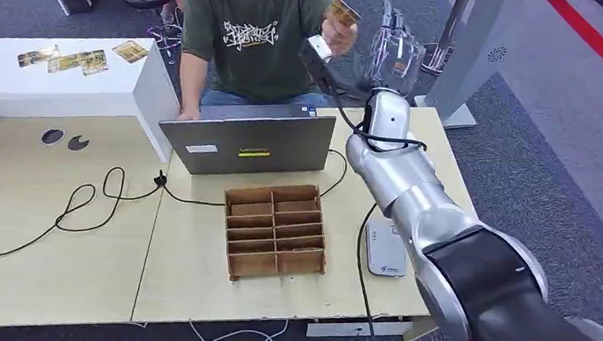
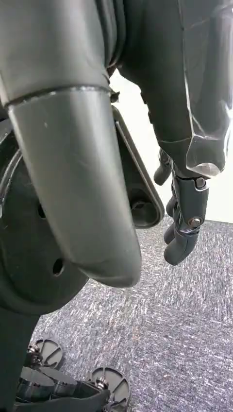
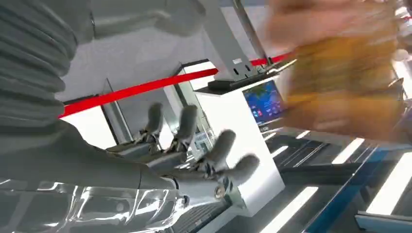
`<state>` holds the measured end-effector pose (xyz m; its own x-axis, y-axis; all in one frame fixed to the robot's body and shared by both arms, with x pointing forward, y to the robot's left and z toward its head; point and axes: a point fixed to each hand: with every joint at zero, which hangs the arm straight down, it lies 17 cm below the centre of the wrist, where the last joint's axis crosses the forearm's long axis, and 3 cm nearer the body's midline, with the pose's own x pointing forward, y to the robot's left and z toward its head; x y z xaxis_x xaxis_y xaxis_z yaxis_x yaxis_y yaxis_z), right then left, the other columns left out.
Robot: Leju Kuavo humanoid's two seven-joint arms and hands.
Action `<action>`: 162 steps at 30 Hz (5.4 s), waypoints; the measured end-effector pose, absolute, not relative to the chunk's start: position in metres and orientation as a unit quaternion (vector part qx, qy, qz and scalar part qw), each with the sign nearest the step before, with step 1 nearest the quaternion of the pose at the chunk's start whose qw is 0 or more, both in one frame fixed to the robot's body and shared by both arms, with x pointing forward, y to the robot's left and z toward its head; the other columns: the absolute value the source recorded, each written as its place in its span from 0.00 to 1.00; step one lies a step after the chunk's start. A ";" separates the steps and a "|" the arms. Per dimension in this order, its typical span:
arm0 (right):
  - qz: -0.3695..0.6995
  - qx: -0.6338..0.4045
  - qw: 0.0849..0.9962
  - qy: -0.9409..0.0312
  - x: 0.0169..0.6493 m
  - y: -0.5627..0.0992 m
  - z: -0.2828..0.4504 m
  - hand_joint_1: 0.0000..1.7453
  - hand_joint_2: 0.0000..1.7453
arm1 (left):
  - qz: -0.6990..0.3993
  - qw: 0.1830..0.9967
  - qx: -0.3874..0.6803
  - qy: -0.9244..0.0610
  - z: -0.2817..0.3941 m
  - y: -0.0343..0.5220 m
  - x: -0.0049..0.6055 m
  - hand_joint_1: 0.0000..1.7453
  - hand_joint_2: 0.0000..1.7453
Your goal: Pass the card to the sensor for recognition and then transmit it.
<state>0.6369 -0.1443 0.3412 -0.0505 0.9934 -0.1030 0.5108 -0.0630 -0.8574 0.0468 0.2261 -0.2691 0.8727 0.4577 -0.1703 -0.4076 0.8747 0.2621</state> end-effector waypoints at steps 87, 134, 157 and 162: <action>0.265 -0.524 0.381 -0.715 0.585 -0.157 0.311 0.00 1.00 | 0.285 0.944 0.103 0.132 -0.271 0.226 0.029 0.00 0.00; 0.258 -0.531 0.391 -0.706 0.454 -0.207 0.219 0.00 1.00 | 0.345 0.921 0.091 0.156 -0.272 0.222 0.017 0.00 0.00; 0.250 -0.556 0.420 -0.672 0.419 -0.246 0.193 0.00 1.00 | 0.366 0.912 0.088 0.163 -0.272 0.223 0.016 0.00 0.00; 0.255 -0.566 0.425 -0.659 0.408 -0.258 0.184 0.00 1.00 | 0.375 0.908 0.085 0.166 -0.271 0.222 0.015 0.00 0.00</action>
<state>0.4080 -0.2580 0.1840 0.0023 0.9626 0.2710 0.5301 0.2287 -0.8165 0.0150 0.2217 -0.2715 0.6640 0.7090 -0.2376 -0.6523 0.7046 0.2794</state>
